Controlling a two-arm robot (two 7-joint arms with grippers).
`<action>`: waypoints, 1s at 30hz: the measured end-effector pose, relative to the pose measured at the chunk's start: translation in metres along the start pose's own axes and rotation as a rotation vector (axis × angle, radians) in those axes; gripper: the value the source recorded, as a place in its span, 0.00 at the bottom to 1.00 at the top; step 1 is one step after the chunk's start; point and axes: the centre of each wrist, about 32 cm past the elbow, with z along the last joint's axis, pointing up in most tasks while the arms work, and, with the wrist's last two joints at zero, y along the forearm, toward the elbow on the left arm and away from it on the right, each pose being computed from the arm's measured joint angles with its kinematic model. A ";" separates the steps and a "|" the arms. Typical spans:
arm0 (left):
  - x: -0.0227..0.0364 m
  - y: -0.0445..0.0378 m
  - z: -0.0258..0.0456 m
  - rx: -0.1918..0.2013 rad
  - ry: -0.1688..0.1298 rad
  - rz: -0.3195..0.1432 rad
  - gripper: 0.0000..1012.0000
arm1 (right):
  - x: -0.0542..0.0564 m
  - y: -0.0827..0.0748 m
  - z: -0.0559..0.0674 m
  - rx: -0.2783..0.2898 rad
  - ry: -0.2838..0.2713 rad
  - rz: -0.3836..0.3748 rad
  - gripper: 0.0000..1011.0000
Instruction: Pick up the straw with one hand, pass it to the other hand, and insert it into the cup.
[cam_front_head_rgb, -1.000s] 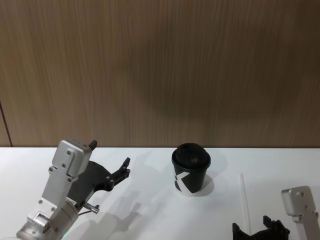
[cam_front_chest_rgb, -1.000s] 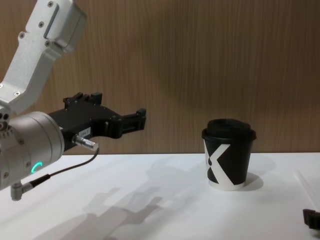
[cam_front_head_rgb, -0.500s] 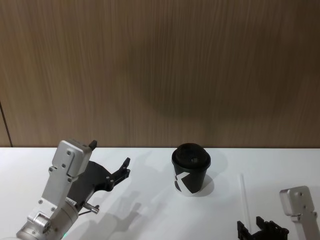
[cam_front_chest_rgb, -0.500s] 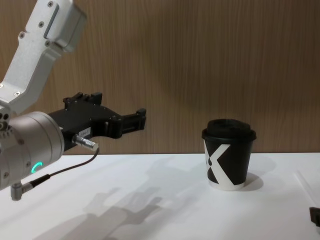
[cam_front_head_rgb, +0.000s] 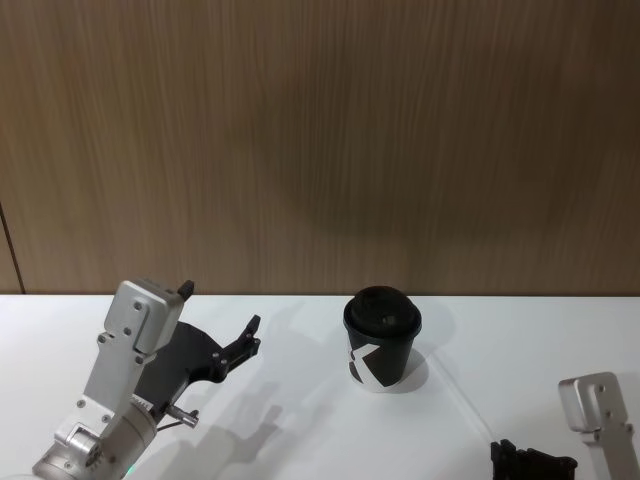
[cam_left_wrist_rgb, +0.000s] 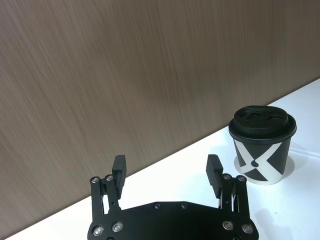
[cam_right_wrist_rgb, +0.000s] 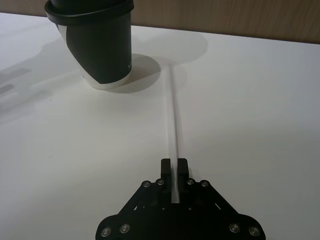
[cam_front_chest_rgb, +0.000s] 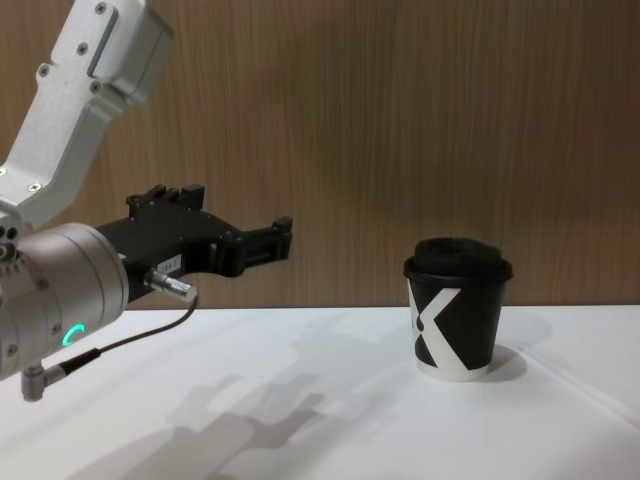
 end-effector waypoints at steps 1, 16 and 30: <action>0.0000 0.0000 0.0000 0.000 0.000 0.000 0.99 | 0.000 0.000 0.000 0.000 0.000 0.000 0.09; 0.0000 0.0000 0.0000 0.000 0.000 0.000 0.99 | 0.000 0.000 0.000 -0.001 0.000 0.000 0.01; 0.0000 0.0000 0.0000 0.000 0.000 0.000 0.99 | -0.001 0.002 -0.003 0.074 -0.018 -0.055 0.01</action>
